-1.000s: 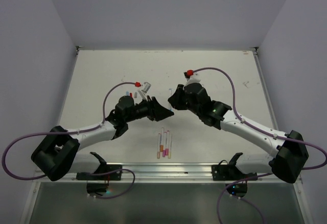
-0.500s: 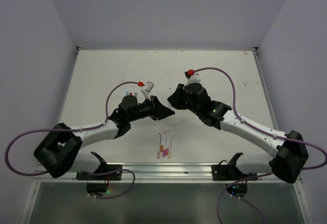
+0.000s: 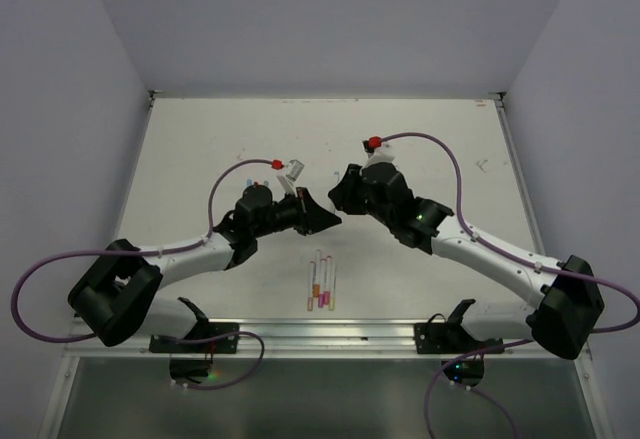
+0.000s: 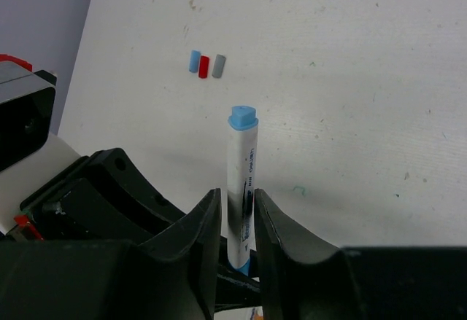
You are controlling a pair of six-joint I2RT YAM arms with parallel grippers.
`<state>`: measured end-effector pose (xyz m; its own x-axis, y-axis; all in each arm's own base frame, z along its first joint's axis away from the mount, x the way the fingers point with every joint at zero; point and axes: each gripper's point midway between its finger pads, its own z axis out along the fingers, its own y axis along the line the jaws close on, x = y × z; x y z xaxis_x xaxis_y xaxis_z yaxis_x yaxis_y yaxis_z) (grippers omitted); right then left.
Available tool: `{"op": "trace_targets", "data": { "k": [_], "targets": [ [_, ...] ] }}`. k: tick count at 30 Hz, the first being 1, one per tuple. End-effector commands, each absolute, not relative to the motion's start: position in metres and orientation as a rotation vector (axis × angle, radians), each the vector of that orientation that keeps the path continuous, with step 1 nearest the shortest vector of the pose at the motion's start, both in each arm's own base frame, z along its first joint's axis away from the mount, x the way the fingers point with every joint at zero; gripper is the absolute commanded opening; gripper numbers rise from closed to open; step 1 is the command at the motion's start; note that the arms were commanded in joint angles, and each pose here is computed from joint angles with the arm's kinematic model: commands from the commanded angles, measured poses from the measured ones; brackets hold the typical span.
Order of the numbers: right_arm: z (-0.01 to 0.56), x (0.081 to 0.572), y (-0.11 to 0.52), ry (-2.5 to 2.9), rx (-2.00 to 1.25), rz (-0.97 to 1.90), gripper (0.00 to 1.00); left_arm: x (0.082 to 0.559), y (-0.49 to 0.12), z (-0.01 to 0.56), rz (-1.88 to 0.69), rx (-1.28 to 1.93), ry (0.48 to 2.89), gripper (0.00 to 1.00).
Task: Open the pen caps
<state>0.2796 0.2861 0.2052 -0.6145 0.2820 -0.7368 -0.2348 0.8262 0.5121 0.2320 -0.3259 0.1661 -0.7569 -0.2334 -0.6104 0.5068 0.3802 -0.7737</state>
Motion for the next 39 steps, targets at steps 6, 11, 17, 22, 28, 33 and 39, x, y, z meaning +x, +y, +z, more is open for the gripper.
{"op": "trace_targets", "data": {
  "k": [6,11,17,22,28,33,39],
  "targets": [
    [0.213,0.283,0.305,2.09,0.015,0.826,0.33,0.234,-0.337,0.196,-1.436,0.345,1.881,0.0],
    [0.212,0.284,0.306,2.091,0.025,0.825,0.0,0.233,-0.339,0.2,-1.439,0.353,1.88,0.0],
    [0.214,0.289,0.292,2.067,0.099,0.774,0.0,0.231,-0.336,0.187,-1.426,0.343,1.917,0.0],
    [0.218,0.3,0.272,2.024,0.203,0.717,0.0,0.232,-0.331,0.171,-1.358,0.342,1.958,0.0],
    [0.232,0.34,0.242,1.966,0.237,0.657,0.0,0.22,-0.325,0.156,-1.347,0.372,1.986,0.0],
    [0.229,0.377,0.214,1.951,0.291,0.626,0.0,0.213,-0.325,0.159,-1.396,0.378,1.964,0.0],
    [0.229,0.398,0.187,1.909,0.365,0.62,0.0,0.217,-0.321,0.154,-1.361,0.355,1.974,0.0]
  ]
}}
